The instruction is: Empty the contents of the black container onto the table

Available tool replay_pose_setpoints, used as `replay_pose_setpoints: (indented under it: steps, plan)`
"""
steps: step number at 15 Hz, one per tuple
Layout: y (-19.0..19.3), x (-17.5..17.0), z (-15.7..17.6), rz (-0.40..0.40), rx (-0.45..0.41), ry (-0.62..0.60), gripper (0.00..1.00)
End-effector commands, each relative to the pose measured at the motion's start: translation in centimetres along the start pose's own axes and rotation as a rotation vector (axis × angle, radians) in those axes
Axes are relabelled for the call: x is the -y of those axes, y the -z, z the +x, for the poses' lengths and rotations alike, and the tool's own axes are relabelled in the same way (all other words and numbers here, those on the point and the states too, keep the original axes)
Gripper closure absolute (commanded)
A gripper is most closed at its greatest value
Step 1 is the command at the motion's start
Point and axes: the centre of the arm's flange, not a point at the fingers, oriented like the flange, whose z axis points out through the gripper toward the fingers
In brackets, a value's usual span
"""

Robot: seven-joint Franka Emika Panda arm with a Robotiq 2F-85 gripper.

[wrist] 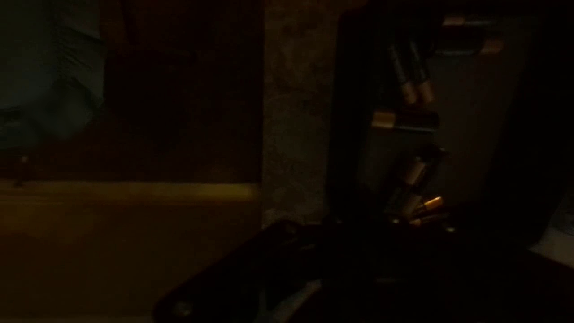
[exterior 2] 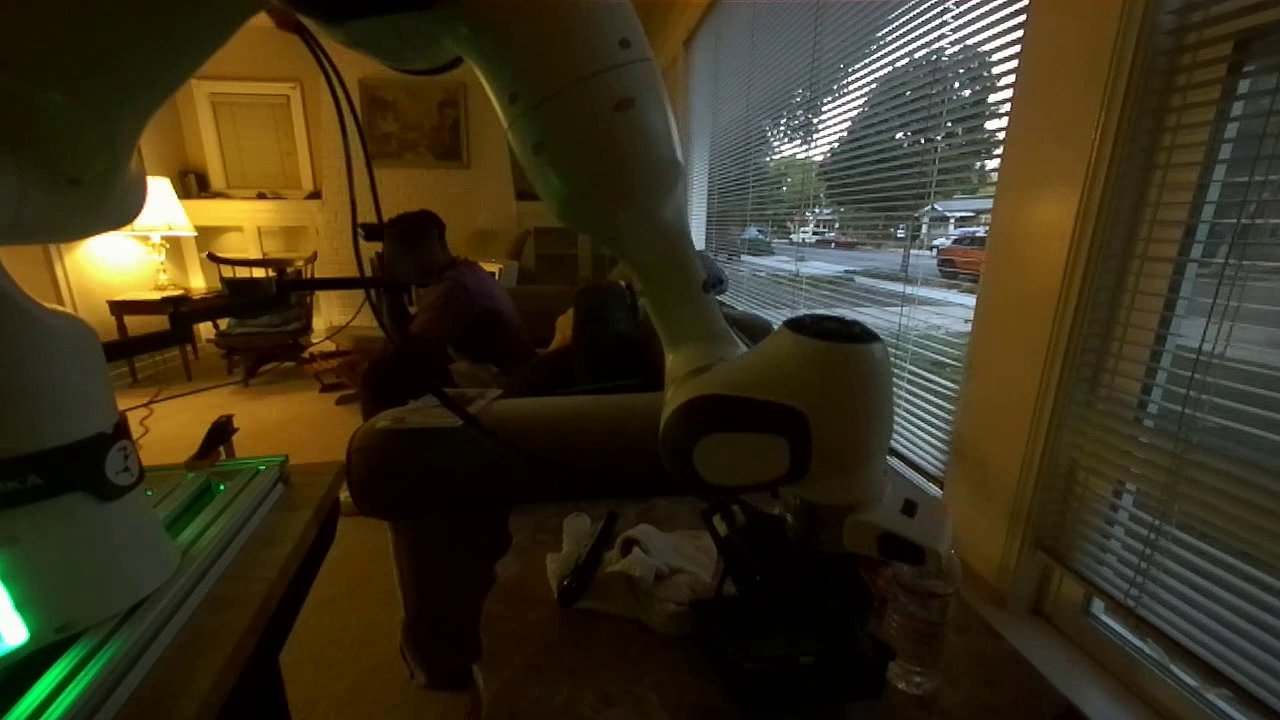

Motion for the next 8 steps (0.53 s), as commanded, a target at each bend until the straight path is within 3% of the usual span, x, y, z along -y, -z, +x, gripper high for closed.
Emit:
replay_pose_setpoints:
  steps: [1, 8]
  plan:
    - [3.0, 1.6, -1.4, -0.093, -0.025, 0.017, 0.98]
    - [6.0, 3.8, -1.5, -0.259, -0.105, 0.118, 0.98]
